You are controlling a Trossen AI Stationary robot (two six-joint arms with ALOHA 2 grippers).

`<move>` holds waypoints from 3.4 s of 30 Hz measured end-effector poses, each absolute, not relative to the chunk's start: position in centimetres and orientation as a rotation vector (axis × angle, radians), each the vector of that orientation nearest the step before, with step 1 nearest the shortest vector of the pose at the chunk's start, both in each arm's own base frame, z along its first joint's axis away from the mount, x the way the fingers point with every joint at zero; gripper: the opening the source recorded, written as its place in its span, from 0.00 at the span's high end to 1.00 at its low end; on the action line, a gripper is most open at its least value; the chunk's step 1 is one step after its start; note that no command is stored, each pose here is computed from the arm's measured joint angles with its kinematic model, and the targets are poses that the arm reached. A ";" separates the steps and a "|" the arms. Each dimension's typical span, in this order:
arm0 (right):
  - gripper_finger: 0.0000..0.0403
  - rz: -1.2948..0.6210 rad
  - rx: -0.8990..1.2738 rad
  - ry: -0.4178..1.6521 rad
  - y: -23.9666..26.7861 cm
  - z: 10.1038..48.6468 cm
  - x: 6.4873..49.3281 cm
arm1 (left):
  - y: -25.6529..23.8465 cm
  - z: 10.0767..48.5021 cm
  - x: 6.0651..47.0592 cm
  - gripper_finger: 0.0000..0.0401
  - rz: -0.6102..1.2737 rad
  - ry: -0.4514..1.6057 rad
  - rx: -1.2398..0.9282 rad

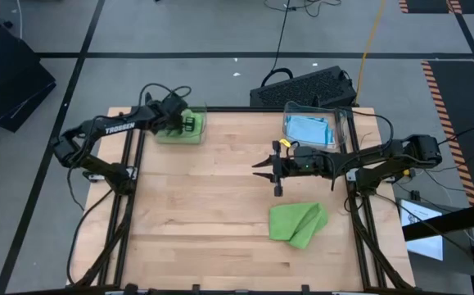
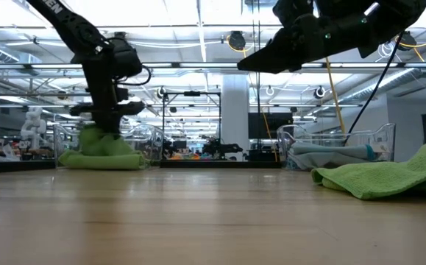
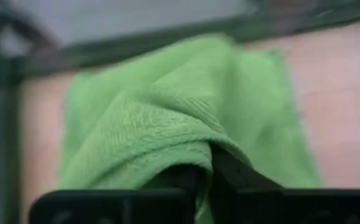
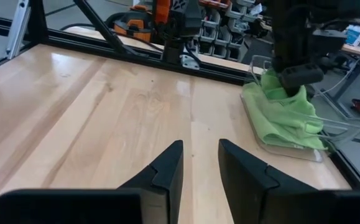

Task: Fold microfiber towels
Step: Put the folded green microfiber cloth into the left transparent bin

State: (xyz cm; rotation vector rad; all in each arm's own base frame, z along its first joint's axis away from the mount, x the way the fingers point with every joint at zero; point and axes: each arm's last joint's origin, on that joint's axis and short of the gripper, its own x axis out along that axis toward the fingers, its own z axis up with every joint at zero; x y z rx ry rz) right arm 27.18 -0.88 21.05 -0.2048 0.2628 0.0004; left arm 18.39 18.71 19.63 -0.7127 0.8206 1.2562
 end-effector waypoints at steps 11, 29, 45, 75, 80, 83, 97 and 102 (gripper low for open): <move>0.77 0.006 -0.206 0.295 -0.8 20.7 27.1 | 20.0 22.8 18.1 0.99 1.335 0.504 -0.630; 0.77 0.037 -0.223 0.311 -0.8 20.6 27.0 | 15.8 22.6 17.0 0.75 1.296 0.762 -0.763; 0.77 0.031 -0.211 0.281 -0.8 20.8 27.1 | 13.4 24.9 16.9 0.37 0.923 0.854 -0.496; 0.77 0.016 -0.170 0.223 -0.8 21.4 27.3 | 16.5 19.5 16.8 0.36 1.093 1.363 -0.226; 0.77 0.017 -0.179 0.222 -0.8 21.4 27.3 | 17.2 18.6 16.6 0.39 1.029 1.412 -0.272; 0.77 0.018 -0.187 0.222 -0.8 21.4 27.3 | 17.3 18.4 16.6 0.50 0.995 1.422 -0.257; 0.77 0.017 -0.199 0.222 -0.8 21.4 27.3 | 16.4 20.1 17.0 0.98 1.068 1.453 0.058; 0.77 0.003 -0.197 0.222 -1.2 21.4 27.3 | 15.0 21.0 18.3 0.99 1.048 1.539 0.416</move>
